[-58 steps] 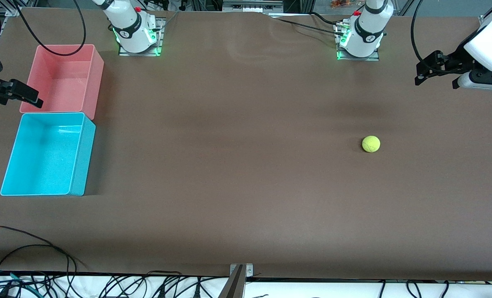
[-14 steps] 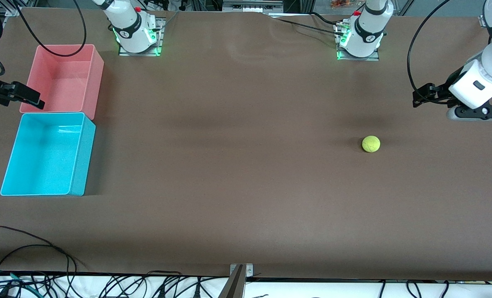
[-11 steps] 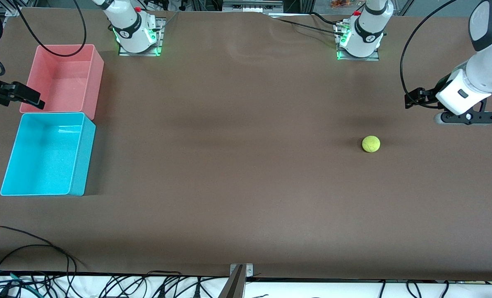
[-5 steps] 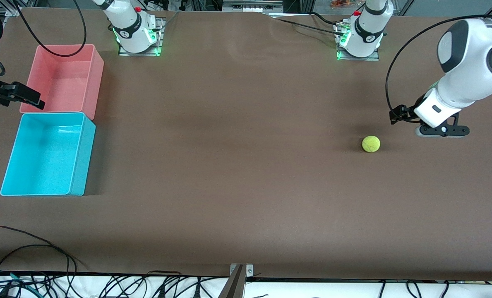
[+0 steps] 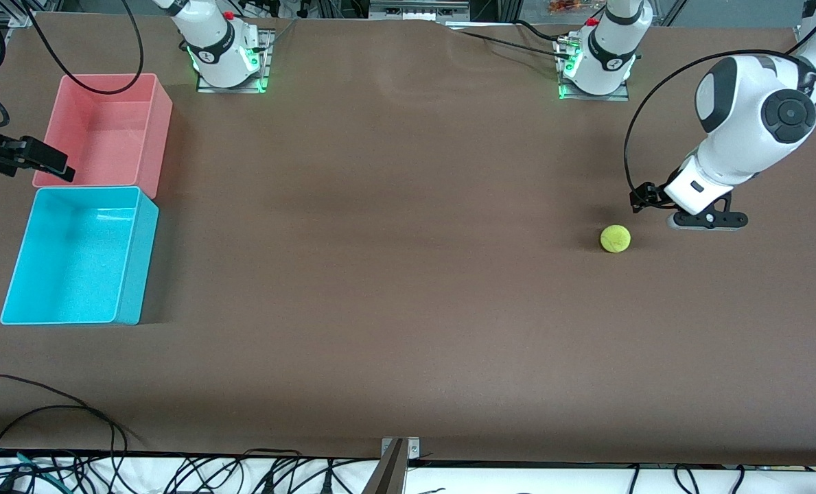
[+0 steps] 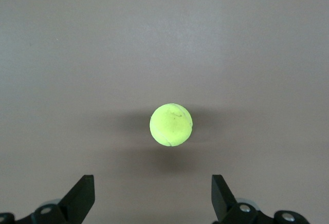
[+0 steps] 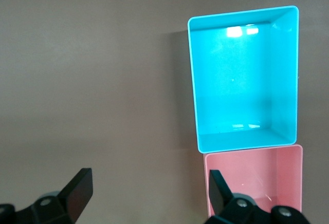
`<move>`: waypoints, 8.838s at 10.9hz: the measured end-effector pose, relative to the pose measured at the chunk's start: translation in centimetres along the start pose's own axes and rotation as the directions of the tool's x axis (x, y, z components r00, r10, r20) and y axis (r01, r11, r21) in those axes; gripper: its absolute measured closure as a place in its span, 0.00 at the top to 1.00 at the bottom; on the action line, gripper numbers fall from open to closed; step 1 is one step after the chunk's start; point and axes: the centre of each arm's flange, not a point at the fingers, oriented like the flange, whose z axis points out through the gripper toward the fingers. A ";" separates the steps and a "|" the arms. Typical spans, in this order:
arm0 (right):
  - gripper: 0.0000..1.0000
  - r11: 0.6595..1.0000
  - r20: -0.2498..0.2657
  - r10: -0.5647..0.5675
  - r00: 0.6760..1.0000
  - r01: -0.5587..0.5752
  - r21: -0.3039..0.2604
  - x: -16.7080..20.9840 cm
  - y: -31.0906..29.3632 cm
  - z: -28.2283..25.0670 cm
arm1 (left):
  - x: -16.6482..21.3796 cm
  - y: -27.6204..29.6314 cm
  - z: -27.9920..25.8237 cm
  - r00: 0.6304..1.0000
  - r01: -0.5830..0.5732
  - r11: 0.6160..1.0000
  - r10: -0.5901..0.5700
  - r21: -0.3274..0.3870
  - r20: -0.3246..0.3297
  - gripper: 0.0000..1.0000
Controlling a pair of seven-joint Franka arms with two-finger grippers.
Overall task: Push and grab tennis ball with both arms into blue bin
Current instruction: 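Lower the left gripper beside the tennis ball, fingers nearly closed, then push the tennis ball with the left gripper toward the bins, then reach the right gripper toward the ball while the left gripper lifts away, then grasp the ball with the right gripper while the left gripper returns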
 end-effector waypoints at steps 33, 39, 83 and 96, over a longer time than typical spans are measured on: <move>1.00 1.000 0.013 0.018 1.000 -0.018 -0.001 0.3 0.0 0.7 | 1.0 -4.9 17.4 0.193 -0.980 0.193 0.981 0.049 -0.006 0.01; 1.00 1.000 0.017 0.019 1.000 -0.019 -0.001 0.5 0.0 0.9 | 1.3 -5.9 17.6 0.139 -0.987 0.139 0.990 0.081 -0.010 0.01; 0.96 -0.272 -0.056 0.962 -0.267 -0.953 -0.133 -4.5 1.2 29.3 | 0.0 1.9 -13.3 0.569 -0.794 0.556 0.822 0.247 -0.021 1.00; 0.99 -0.004 -0.045 0.999 0.006 -0.979 -0.204 -18.8 0.1 38.1 | -2.3 0.6 -26.4 0.787 -0.616 0.785 0.618 0.061 -0.006 1.00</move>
